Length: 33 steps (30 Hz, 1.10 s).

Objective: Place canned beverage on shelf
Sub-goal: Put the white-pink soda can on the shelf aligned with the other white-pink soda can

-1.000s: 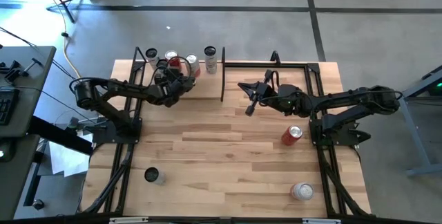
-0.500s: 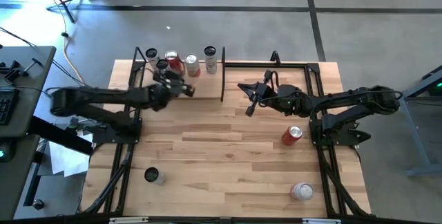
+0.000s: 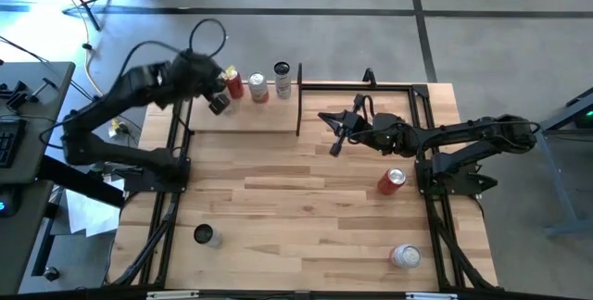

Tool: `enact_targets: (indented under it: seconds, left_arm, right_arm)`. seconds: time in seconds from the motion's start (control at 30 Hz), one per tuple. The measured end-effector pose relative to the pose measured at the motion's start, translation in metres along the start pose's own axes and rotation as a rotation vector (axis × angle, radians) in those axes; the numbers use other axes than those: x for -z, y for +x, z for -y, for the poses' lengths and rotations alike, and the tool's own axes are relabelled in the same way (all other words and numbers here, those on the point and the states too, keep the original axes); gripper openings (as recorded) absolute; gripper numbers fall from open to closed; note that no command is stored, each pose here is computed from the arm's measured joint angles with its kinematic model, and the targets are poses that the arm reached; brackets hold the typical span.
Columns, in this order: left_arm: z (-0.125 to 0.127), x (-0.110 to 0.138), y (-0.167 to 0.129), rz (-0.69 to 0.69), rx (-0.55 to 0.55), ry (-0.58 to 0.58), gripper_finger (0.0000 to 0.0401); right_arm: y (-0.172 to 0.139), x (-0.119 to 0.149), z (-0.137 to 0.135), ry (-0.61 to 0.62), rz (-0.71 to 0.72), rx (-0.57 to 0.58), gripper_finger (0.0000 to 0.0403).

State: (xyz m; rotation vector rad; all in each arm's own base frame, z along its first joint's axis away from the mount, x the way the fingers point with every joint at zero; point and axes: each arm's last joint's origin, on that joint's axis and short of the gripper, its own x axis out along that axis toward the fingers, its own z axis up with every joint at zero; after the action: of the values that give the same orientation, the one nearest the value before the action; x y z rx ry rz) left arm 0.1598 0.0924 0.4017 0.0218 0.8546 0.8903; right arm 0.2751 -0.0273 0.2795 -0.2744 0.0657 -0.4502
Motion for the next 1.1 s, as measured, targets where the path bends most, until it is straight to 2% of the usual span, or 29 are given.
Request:
enact_targets:
  seconds: [0.2, 0.37, 0.5, 0.63, 0.77, 1.0, 1.1]
  left_arm:
    - [-0.014, -0.024, 0.024, -0.25, -0.015, -0.035, 0.0121]
    - [-0.015, -0.029, 0.064, -0.475, 0.0, -0.11, 0.0199]
    - [-0.014, -0.028, 0.092, -0.608, 0.012, -0.104, 0.0244]
    - [-0.016, -0.026, 0.112, -0.682, 0.011, -0.125, 0.0264]
    - [-0.023, -0.023, 0.122, -0.718, 0.035, -0.166, 0.0268]
    - [-0.038, -0.02, 0.128, -0.723, 0.013, -0.235, 0.0268]
    - [-0.042, -0.02, 0.131, -0.707, 0.04, -0.274, 0.0269]
  right_arm:
    - [0.0, 0.0, -0.001, -0.001, 0.003, -0.016, 0.0]
    - [0.0, 0.005, -0.002, -0.016, -0.042, -0.045, 0.0]
    - [0.0, 0.007, -0.003, -0.022, -0.063, -0.051, 0.0]
    - [0.0, 0.007, -0.003, -0.034, -0.065, -0.052, 0.0]
    - [0.0, 0.008, -0.003, -0.046, -0.067, -0.053, 0.0]
    - [0.0, 0.008, -0.003, -0.049, -0.071, -0.054, 0.0]
    - [0.0, 0.008, -0.003, -0.049, -0.071, -0.054, 0.0]
